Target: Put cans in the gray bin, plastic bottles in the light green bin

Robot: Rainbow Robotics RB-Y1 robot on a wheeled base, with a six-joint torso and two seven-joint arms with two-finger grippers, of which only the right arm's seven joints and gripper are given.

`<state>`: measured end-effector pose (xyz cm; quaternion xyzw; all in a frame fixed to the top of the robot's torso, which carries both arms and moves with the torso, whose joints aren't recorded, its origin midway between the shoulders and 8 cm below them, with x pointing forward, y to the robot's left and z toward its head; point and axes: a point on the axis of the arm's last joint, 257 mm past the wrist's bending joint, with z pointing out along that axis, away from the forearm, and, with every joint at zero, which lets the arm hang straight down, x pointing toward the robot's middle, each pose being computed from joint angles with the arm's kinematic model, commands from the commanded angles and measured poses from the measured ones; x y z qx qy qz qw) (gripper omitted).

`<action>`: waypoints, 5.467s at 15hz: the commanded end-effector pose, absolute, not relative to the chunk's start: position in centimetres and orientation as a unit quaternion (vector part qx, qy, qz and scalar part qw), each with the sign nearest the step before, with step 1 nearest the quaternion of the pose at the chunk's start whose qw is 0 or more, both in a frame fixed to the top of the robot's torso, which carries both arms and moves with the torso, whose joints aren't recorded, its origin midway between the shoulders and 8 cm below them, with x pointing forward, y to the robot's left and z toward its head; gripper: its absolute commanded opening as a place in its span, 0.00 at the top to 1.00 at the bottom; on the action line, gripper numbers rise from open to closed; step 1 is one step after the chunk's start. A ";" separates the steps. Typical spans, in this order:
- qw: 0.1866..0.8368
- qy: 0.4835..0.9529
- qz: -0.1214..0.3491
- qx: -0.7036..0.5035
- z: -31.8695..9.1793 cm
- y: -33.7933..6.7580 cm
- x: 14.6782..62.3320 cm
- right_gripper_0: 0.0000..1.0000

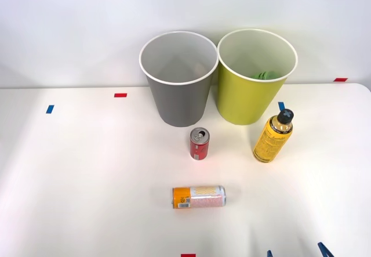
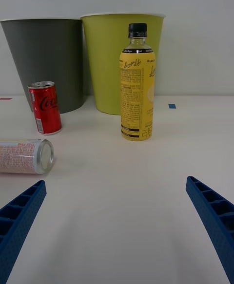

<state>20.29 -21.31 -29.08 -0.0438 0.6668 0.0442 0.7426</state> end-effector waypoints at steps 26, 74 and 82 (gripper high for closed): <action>0.812 0.581 0.017 -0.049 -23.7 -22.1 39.7 0.00; 0.805 0.562 0.184 -0.039 2.1 -14.5 43.1 1.00; 0.820 0.547 0.167 -0.024 8.2 -16.0 50.4 1.00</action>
